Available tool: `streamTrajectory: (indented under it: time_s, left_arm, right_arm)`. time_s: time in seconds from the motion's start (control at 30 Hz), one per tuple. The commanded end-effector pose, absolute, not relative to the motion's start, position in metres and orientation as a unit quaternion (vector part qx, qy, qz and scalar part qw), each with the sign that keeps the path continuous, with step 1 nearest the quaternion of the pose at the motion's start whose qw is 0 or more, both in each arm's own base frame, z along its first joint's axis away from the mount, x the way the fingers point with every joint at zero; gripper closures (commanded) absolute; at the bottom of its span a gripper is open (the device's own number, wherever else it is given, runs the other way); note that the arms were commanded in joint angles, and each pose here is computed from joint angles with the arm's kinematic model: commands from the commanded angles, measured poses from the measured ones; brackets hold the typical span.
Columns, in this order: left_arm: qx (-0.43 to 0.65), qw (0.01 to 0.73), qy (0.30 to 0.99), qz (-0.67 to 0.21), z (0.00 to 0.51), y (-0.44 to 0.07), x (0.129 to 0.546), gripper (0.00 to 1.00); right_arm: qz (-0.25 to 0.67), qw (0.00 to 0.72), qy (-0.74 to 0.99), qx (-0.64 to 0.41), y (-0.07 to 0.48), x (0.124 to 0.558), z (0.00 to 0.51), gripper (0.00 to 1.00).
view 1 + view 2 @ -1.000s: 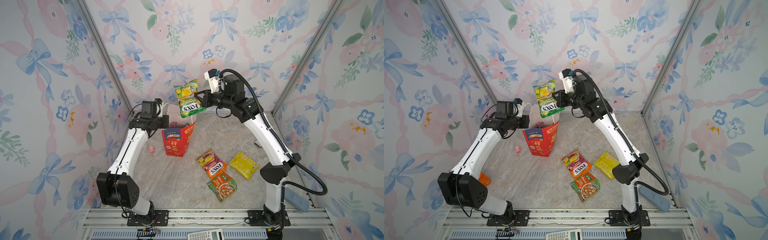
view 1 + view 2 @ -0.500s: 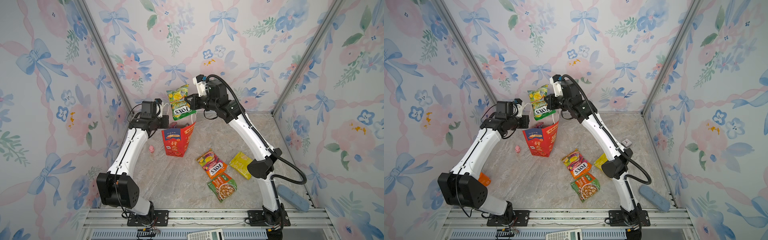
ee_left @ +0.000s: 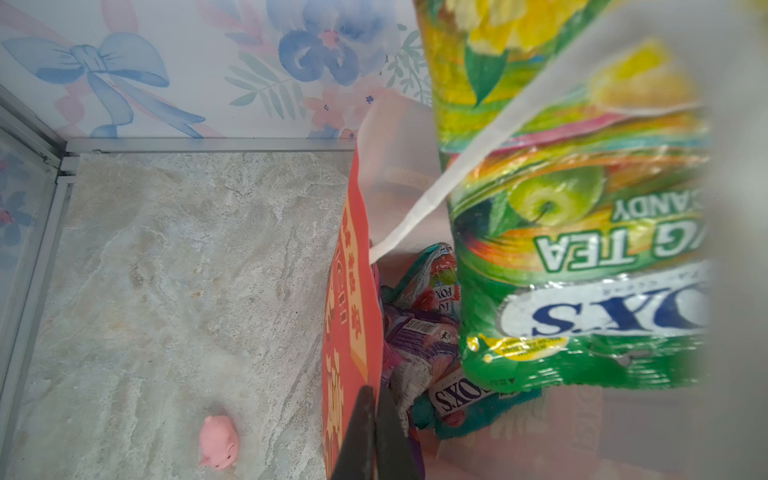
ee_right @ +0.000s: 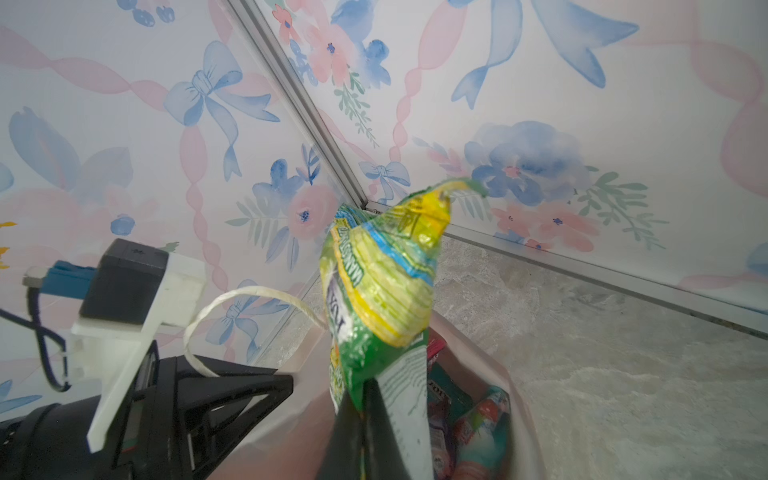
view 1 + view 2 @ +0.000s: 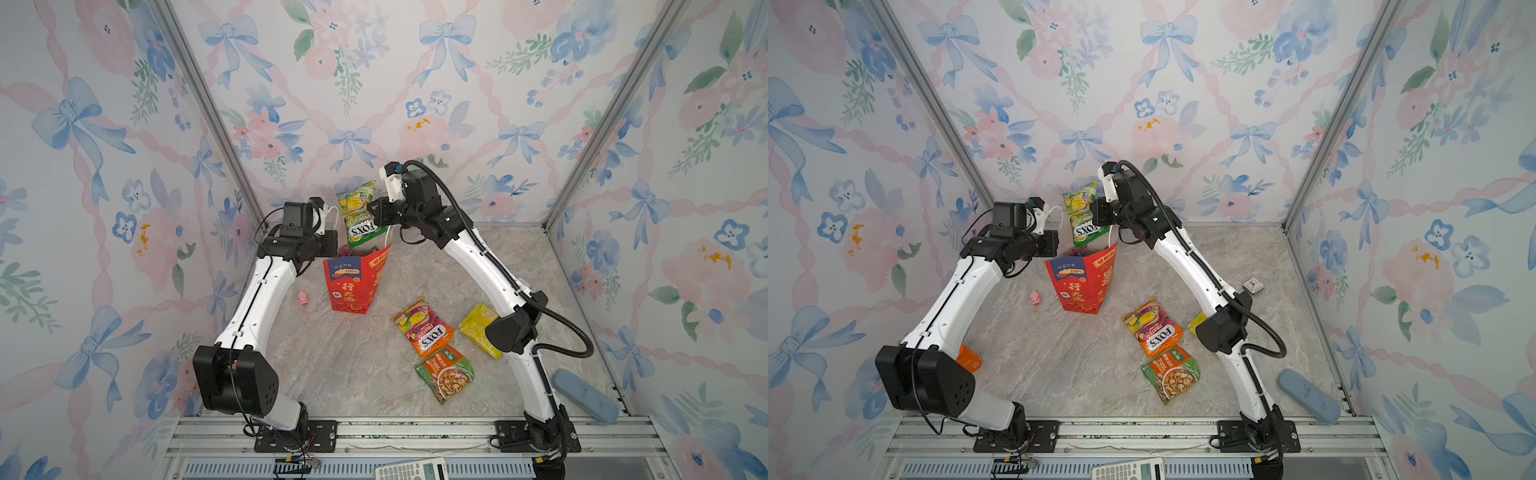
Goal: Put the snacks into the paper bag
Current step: 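Lower the Spring Tea packet into the bag beside the left gripper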
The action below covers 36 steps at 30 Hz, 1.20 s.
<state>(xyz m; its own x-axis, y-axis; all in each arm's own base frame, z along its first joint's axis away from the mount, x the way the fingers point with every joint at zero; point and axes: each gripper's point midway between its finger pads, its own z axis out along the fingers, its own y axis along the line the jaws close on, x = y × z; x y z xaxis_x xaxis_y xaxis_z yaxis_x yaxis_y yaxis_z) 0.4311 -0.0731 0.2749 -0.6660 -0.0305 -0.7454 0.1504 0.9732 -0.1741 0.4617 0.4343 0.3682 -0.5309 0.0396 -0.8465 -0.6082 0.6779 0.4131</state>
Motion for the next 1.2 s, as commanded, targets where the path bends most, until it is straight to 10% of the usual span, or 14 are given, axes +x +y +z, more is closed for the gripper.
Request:
streamTrajectory:
  time_s: [0.0, 1.17]
  left_arm:
    - [0.042, 0.407, 0.905, -0.114, 0.274, -0.074, 0.429, 1.0]
    - [0.042, 0.409, 0.905, -0.112, 0.275, -0.072, 0.429, 1.0]
  right_arm:
    - [0.397, 0.456, 0.775, -0.184, 0.45, 0.449, 0.387, 1.0]
    - [0.441, 0.42, 0.776, -0.165, 0.446, 0.426, 0.379, 1.0]
